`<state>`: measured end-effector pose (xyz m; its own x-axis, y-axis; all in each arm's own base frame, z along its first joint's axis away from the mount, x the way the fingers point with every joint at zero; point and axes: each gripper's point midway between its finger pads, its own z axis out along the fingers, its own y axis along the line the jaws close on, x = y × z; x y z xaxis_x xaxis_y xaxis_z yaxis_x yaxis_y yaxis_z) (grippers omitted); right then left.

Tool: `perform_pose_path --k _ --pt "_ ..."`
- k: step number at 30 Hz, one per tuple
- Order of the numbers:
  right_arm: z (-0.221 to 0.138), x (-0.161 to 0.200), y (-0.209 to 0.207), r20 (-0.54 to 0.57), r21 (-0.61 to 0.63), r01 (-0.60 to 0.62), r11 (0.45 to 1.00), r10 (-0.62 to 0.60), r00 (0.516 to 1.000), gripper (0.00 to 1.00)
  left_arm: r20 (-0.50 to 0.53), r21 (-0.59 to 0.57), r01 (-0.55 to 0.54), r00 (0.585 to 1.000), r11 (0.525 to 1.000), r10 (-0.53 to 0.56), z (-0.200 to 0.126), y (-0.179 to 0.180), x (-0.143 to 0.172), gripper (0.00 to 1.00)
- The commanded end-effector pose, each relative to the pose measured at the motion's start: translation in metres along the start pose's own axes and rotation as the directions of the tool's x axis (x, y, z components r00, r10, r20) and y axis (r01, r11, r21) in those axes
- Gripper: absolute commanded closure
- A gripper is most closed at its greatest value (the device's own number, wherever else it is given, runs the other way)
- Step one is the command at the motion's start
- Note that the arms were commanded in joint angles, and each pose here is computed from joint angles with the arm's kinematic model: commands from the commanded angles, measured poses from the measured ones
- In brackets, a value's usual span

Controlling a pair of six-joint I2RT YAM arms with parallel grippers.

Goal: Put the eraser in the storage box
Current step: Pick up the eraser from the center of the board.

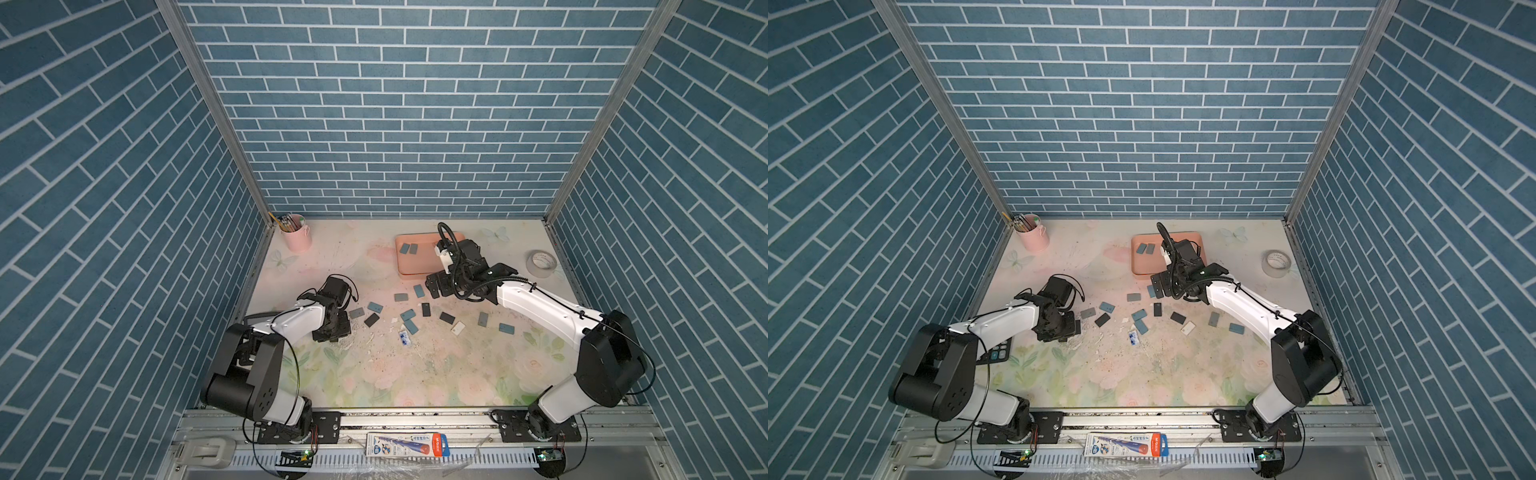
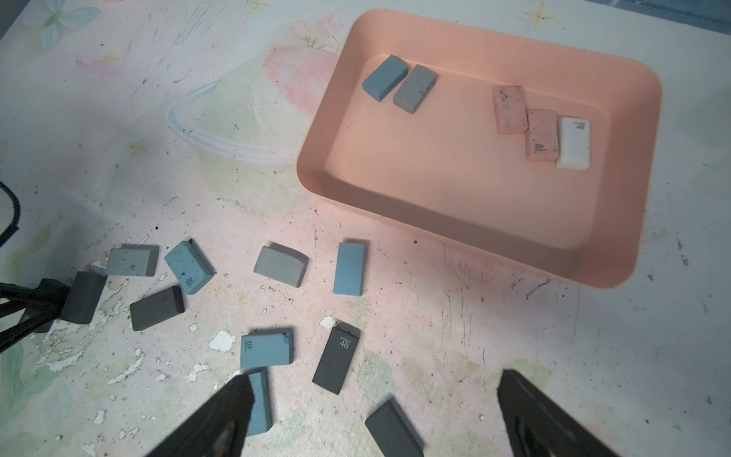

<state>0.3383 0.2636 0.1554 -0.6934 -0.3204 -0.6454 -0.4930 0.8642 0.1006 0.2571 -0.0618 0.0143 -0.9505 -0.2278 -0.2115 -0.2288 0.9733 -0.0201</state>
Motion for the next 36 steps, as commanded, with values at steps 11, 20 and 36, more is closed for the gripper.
perform_pose_path --k 11,20,36 --pt "0.0 -0.003 0.0 0.009 0.001 -0.042 0.999 0.042 0.999 0.02 -0.01 0.008 0.01 1.0 1.0 -0.01 -0.013 0.007 0.014 0.71" --pt "-0.014 -0.013 -0.002 0.043 0.001 -0.052 0.999 0.052 0.998 0.01 0.017 0.022 -0.022 1.0 1.0 0.022 -0.029 -0.004 -0.009 0.74" --pt "-0.042 -0.025 -0.041 0.084 0.027 -0.168 0.985 0.166 0.983 0.02 0.183 0.09 -0.167 0.972 0.982 0.149 -0.118 -0.072 -0.096 0.73"
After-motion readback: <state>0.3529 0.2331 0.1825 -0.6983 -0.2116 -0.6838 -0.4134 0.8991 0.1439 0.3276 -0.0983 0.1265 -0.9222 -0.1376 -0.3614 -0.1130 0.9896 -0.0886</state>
